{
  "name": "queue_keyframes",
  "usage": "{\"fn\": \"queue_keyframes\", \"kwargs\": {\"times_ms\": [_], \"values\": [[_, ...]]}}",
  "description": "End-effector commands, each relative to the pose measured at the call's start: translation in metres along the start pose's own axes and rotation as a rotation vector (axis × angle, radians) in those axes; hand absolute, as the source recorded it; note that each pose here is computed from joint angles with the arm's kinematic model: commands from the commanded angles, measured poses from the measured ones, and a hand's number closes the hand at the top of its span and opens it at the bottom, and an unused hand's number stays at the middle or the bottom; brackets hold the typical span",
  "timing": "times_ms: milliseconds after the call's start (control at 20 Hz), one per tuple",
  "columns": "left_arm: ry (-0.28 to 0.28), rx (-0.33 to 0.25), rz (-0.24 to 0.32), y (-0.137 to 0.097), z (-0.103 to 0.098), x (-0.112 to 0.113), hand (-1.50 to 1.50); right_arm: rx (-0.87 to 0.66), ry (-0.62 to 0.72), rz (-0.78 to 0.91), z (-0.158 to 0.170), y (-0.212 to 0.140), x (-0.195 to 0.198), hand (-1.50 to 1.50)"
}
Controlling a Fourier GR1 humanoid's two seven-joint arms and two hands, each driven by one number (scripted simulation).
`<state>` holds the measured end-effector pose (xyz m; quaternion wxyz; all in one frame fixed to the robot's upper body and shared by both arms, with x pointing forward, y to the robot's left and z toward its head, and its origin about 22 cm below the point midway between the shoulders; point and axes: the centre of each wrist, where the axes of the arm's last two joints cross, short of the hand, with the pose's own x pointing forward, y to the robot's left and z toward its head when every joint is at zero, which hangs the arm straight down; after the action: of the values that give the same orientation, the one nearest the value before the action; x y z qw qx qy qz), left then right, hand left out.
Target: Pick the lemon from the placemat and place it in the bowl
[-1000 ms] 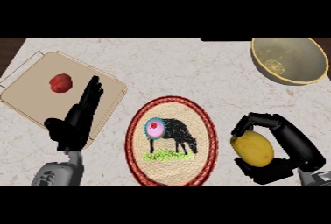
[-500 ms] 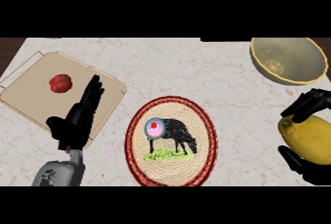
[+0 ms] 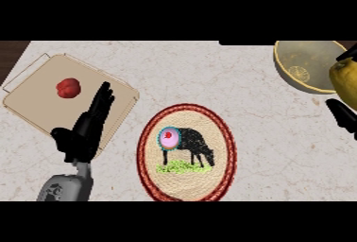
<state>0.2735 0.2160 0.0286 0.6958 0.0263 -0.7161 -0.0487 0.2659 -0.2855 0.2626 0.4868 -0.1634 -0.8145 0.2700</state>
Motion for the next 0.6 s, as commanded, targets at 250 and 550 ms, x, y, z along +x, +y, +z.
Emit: {"fn": "queue_keyframes", "kwargs": {"times_ms": [250,550], "values": [[0.007,-0.003,-0.006,-0.004,0.016,0.001,0.0,-0.008,0.131,0.063,-0.056,-0.007,-0.024,1.5],[-0.017,-0.018,-0.026,-0.01,-0.017,0.01,0.0,-0.05,0.171,0.386,-0.073,-0.012,-0.058,1.5]]}}
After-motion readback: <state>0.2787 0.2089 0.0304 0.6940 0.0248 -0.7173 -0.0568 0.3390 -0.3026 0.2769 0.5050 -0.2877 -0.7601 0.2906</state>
